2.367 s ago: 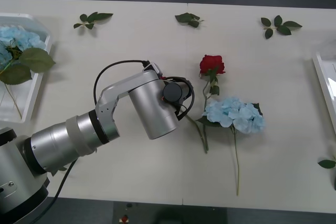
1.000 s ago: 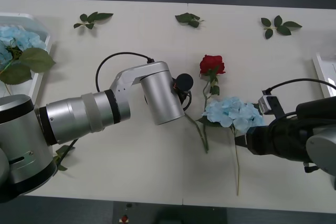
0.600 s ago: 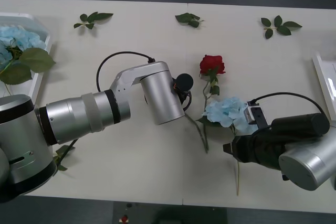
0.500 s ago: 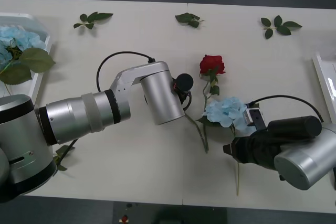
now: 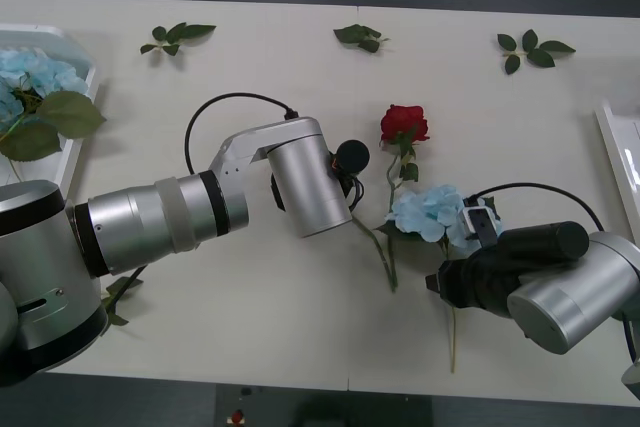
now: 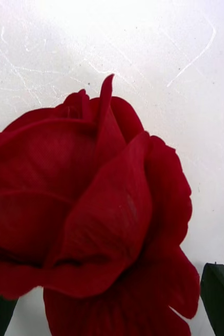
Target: Put the red flowers into the right box and the blue flowers into the left box
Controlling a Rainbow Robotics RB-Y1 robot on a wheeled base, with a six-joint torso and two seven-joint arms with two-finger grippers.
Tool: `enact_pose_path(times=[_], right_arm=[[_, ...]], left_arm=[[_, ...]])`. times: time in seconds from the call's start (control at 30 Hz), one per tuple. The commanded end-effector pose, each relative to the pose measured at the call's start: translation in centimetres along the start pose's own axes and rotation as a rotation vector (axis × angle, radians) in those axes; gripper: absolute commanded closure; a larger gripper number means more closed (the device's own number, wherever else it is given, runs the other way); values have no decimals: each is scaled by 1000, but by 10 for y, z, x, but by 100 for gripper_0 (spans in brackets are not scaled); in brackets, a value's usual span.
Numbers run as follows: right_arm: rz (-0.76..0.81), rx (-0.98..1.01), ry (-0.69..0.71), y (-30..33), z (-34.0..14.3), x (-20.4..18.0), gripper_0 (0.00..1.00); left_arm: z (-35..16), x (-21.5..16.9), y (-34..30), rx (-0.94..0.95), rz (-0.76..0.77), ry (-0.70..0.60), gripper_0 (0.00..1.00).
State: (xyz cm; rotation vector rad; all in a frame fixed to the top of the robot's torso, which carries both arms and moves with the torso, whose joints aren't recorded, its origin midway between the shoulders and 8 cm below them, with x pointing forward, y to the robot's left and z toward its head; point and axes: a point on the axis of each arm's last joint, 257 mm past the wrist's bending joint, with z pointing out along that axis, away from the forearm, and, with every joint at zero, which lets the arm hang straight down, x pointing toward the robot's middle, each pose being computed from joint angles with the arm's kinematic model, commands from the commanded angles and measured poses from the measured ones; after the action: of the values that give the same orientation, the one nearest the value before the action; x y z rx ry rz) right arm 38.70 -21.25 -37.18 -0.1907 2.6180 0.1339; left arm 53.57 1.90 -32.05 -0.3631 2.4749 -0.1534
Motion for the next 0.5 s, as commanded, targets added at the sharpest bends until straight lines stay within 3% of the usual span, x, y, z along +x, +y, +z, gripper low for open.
enact_pose_path(times=[0.03,0.2,0.3,0.37,0.4,0.47,0.5], right_arm=[[-1,23,-8,-11,-2,-3,7],[-5,35,-3,-14,3,1,13],[-4,37,0,-14,4,3,14],[-6,37,3,-14,6,5,17],[-5,37,1,-14,6,4,20],[-7,41,1,-14,6,4,38],[-5,39,1,-14,7,5,44]], left_arm=[[-11,-2,-24,36,33,-3,0],[-10,2,-22,32,59,-1,2],[-9,3,-21,28,70,-4,21],[-8,2,-20,26,74,-6,48],[-8,3,-20,25,75,-5,54],[-8,3,-19,25,80,-6,74],[-8,3,-19,25,80,-5,79]])
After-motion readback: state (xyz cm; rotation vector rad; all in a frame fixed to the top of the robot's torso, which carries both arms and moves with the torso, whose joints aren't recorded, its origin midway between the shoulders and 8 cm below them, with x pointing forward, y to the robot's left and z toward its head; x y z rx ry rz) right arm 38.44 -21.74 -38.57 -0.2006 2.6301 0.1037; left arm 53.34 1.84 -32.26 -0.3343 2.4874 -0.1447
